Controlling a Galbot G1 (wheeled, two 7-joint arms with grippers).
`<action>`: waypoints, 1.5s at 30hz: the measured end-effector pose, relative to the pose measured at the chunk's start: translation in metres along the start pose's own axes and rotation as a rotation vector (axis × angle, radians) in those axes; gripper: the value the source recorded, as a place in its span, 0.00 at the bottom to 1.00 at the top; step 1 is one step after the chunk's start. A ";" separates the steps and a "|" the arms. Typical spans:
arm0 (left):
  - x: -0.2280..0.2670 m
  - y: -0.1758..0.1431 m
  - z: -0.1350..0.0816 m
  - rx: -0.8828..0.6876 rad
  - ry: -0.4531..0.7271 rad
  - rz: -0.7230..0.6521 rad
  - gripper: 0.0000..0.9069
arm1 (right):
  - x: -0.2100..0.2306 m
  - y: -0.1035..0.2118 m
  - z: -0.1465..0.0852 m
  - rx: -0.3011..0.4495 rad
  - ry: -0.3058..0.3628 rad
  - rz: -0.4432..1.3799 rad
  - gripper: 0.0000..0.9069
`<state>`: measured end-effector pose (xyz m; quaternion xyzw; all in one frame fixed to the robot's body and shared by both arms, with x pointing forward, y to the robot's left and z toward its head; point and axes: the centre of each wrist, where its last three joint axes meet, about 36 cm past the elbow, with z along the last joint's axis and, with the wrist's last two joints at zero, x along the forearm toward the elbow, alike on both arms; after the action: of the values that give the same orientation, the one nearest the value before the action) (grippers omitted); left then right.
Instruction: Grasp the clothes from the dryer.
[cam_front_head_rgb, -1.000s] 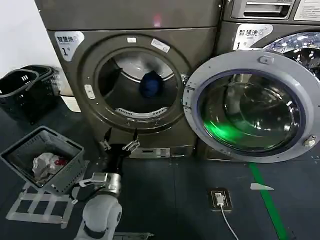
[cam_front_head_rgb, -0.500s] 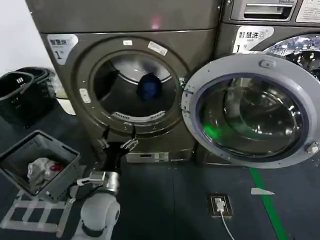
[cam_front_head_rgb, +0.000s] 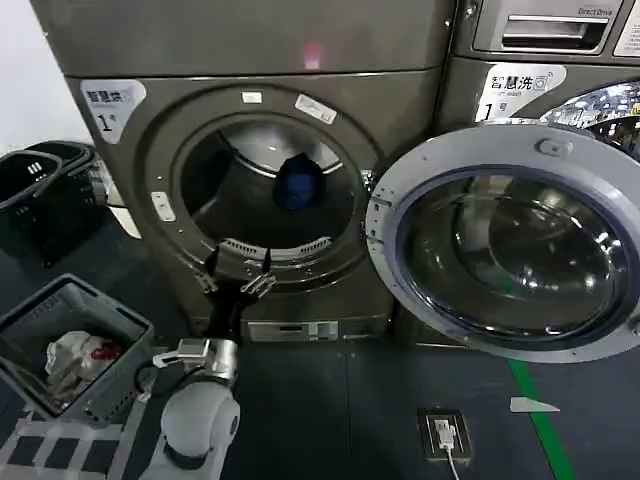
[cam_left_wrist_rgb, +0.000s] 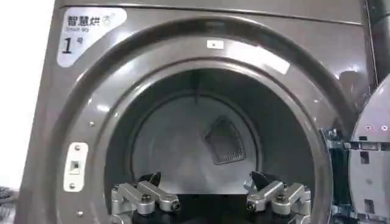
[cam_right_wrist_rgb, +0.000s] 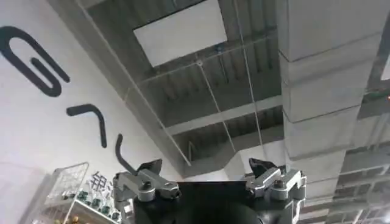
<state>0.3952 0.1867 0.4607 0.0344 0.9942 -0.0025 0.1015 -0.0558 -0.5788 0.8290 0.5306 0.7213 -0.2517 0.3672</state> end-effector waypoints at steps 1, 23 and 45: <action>0.000 0.000 0.000 0.000 0.000 0.000 1.00 | 0.000 0.000 0.000 0.000 -0.001 0.001 1.00; -0.002 0.001 -0.001 -0.004 0.000 0.004 1.00 | -0.001 -0.001 -0.001 0.005 -0.003 0.002 1.00; 0.000 -0.004 0.006 -0.008 0.021 0.010 1.00 | 0.001 -0.002 0.001 0.001 -0.002 0.011 1.00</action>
<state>0.3964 0.1825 0.4548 0.0390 0.9951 0.0024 0.0911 -0.0575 -0.5791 0.8276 0.5345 0.7178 -0.2506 0.3692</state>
